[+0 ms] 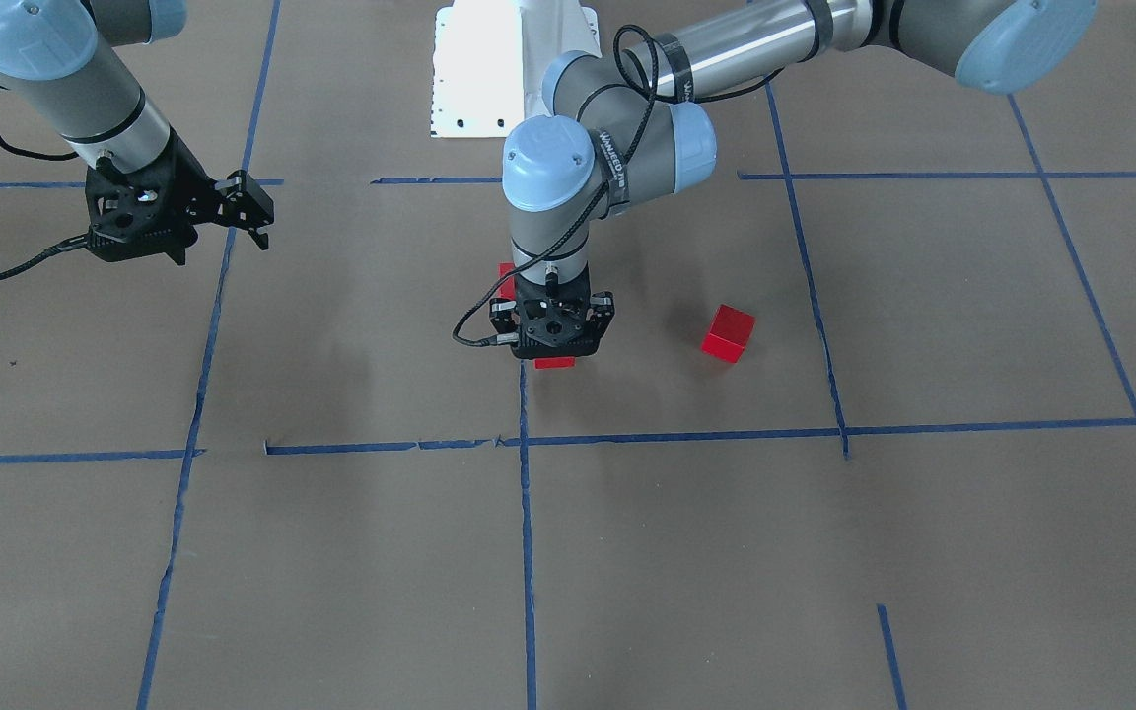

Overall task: Form red blocks into L shape at center
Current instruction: 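Carry the cube with the left gripper and set it against the placed cube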

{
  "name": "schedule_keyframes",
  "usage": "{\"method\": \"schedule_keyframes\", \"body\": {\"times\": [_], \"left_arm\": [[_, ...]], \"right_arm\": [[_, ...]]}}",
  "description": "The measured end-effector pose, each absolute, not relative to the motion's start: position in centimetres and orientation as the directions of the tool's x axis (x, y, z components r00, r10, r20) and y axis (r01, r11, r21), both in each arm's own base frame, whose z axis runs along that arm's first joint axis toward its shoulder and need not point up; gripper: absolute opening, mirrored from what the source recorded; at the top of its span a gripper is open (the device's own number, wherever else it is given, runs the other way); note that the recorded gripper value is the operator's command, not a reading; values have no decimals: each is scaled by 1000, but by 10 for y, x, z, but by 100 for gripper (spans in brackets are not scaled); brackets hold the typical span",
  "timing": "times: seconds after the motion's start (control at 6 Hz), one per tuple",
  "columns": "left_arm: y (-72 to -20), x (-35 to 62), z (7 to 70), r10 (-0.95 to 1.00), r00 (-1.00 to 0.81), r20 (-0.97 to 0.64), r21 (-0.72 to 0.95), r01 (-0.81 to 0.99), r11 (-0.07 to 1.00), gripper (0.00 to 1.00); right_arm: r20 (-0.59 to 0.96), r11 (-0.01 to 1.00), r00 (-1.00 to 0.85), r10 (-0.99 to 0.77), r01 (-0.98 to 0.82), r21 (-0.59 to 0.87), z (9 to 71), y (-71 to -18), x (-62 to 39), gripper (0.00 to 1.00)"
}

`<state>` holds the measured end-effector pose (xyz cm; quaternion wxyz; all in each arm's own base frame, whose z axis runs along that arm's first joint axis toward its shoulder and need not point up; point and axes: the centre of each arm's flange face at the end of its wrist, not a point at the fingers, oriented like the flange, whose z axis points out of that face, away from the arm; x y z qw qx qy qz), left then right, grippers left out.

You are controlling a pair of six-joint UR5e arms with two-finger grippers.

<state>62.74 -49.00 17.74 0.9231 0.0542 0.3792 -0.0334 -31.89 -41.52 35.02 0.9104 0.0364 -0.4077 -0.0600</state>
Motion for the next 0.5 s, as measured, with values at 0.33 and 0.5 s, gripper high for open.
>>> {"method": "schedule_keyframes", "body": {"times": [0.33, 0.5], "left_arm": [[-476, 647, 178, -9, 704, -711, 71, 84, 994, 3], [-472, 650, 177, -10, 702, -713, 68, 82, 994, 3]], "right_arm": [[737, 990, 661, -138, 80, 114, 351, -415, -319, 100], [737, 990, 661, -138, 80, 114, 351, -415, -319, 100]]}}
